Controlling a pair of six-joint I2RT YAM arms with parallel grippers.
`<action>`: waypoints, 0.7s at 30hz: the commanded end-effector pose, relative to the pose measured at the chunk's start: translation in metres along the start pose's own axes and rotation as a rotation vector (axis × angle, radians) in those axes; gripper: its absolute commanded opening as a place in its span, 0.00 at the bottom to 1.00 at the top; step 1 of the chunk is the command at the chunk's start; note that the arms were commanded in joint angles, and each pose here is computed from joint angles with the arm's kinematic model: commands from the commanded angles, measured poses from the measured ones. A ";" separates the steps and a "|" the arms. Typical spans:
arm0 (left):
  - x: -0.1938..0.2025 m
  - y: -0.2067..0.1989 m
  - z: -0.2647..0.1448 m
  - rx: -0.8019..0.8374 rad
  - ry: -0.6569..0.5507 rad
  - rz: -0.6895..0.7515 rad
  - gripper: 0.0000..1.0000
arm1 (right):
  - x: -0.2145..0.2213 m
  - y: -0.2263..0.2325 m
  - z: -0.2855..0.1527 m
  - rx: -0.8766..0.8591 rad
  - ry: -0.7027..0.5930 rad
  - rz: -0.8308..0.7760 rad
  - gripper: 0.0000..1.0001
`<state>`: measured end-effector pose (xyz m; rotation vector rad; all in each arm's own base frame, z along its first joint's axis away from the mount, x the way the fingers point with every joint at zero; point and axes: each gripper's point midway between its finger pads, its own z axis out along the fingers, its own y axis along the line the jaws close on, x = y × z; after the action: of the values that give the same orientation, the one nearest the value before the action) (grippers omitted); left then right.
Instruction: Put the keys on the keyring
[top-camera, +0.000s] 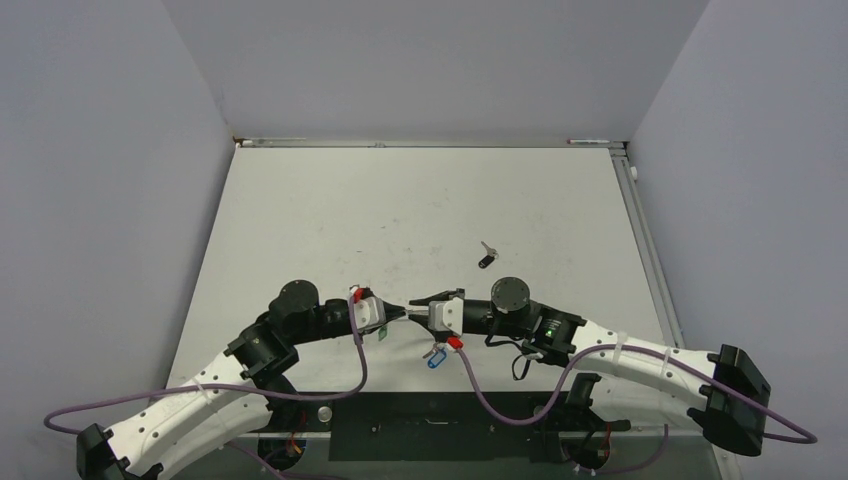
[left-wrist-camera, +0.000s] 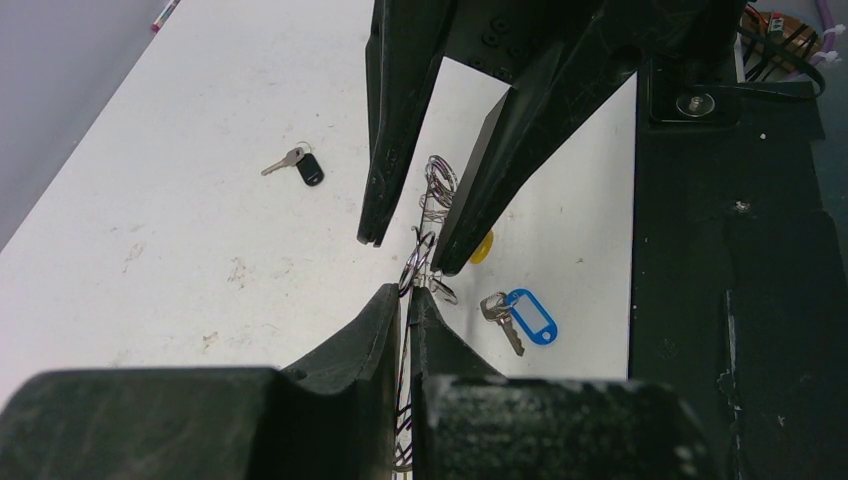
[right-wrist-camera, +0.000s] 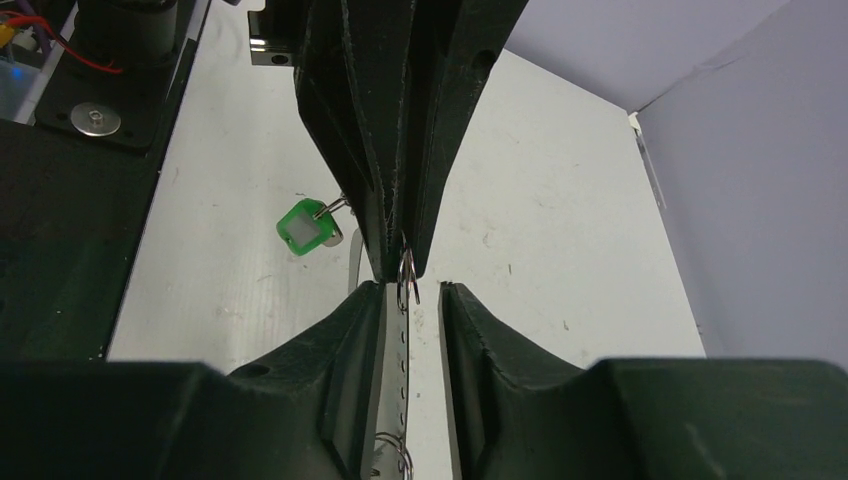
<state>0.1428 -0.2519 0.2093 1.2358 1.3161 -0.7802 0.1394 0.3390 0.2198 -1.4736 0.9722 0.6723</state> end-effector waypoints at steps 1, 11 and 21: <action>-0.028 0.010 -0.001 -0.037 -0.093 0.040 0.00 | -0.024 -0.008 0.004 0.011 -0.075 -0.018 0.24; -0.025 0.010 0.000 -0.037 -0.083 0.038 0.00 | -0.026 -0.007 0.004 -0.001 -0.085 -0.021 0.10; -0.015 0.016 0.001 -0.063 -0.037 0.055 0.00 | -0.049 -0.005 -0.004 -0.015 -0.131 -0.029 0.07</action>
<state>0.1451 -0.2516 0.2069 1.2320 1.3306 -0.7727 0.1374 0.3391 0.2151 -1.4897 0.9849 0.6834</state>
